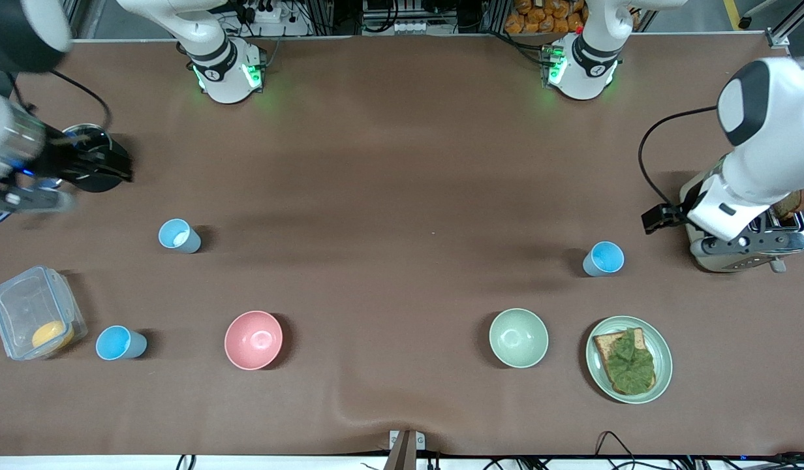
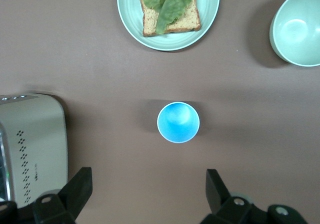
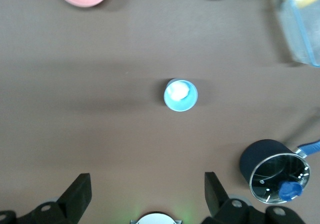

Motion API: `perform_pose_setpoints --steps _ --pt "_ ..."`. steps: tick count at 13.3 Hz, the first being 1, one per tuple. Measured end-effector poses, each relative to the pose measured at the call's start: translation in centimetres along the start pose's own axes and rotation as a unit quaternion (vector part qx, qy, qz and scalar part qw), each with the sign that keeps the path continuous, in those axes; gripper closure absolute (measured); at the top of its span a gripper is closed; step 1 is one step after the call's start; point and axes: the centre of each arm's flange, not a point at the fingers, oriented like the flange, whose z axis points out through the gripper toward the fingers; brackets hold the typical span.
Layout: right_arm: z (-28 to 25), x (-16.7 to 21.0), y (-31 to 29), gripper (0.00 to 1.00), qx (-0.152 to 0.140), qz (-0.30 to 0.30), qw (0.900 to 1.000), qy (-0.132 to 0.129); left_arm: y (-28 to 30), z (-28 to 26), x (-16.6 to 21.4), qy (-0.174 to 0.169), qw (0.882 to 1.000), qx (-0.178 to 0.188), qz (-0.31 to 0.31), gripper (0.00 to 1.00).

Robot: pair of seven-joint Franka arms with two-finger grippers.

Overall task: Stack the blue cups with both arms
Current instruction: 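Reach the right gripper to one blue cup while the left gripper reaches another, then close both grippers around the rims of the two blue cups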

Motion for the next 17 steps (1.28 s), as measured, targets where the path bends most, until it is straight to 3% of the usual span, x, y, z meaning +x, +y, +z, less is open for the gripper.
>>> perform_pose_setpoints --steps 3,7,13,17 --pt "4.1 2.6 -4.5 0.00 -0.013 -0.028 0.999 -0.030 0.8 2.8 1.0 -0.002 1.000 0.004 0.005 0.00" --pt "13.3 6.2 -4.4 0.00 -0.014 -0.027 1.000 -0.001 1.6 5.9 1.8 -0.008 1.000 0.007 0.009 0.00" --pt "24.8 5.2 0.1 0.00 -0.006 -0.003 0.999 0.033 2.0 10.3 2.0 0.001 1.000 0.004 0.009 0.00" --pt "28.4 3.9 1.1 0.00 -0.004 0.002 0.999 0.035 1.8 13.3 1.1 0.002 1.000 0.005 0.009 0.00"
